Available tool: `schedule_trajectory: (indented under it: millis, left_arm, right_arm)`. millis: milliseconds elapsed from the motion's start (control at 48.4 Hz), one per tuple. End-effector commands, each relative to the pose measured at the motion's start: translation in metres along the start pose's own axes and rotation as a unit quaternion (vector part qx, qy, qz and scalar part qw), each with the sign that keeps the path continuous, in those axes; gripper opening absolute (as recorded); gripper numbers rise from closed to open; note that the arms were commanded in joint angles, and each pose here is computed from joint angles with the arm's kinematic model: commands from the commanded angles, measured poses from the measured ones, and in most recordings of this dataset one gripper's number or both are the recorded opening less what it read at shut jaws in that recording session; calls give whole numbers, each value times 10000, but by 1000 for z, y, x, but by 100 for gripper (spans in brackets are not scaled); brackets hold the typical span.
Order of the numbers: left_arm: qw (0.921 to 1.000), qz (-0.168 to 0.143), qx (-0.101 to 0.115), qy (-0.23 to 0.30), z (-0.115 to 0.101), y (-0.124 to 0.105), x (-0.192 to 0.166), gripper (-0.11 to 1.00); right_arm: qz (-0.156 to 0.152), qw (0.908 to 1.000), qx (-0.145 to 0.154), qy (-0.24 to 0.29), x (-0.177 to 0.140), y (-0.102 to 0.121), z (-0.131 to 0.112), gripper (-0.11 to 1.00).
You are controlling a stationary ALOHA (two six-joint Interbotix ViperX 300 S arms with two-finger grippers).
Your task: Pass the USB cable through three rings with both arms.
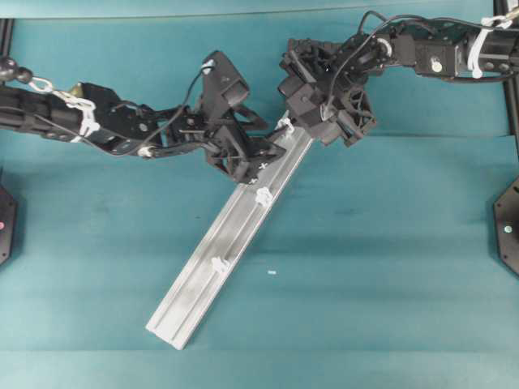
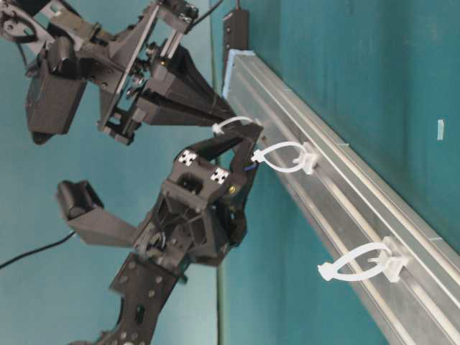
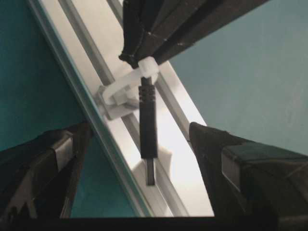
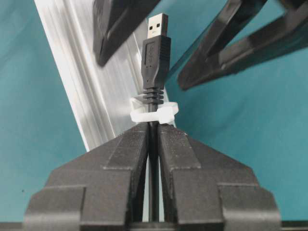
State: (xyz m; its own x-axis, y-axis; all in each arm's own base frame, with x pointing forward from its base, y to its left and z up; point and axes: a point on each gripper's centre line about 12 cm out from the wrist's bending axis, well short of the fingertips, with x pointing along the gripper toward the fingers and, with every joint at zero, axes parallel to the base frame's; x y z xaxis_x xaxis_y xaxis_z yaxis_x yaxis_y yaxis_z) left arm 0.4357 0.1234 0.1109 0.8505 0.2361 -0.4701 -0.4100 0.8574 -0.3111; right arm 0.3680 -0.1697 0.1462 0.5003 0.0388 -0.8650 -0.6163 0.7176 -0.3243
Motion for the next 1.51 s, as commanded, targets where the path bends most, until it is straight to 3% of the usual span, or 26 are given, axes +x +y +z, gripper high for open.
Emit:
schedule_trajectory:
  millis: [0,248,538,641,910,1220,1489]
  left_arm:
    - [9998,-60,1,-182,12,-3,3,89]
    - [9996,-92,1,-268,19,-6,7,83]
    - [9999,-59,-15,-142,11,-4,4,45]
    - [9999,-57,-39,-134,10,-4,4,38]
    - [9995,-58,-272,-117,9,-4,3,49]
    - [9989,-103,-435,-139,11,-8,1,94]
    - [9982,-89,-585,-86,7,-7,-3,88]
  right_arm:
    - [-12,10000,-54,-42,0,-1,5,12]
    - [-42,10000,-54,-39,1,-2,5,12]
    - [-21,10000,-49,-35,1,-1,4,12]
    - [-35,10000,-44,-37,1,-1,4,12]
    - [-14,10000,-40,-32,1,0,4,12]
    - [-15,10000,-37,-29,1,0,4,12]
    - [-9,10000,-29,-23,1,0,3,12]
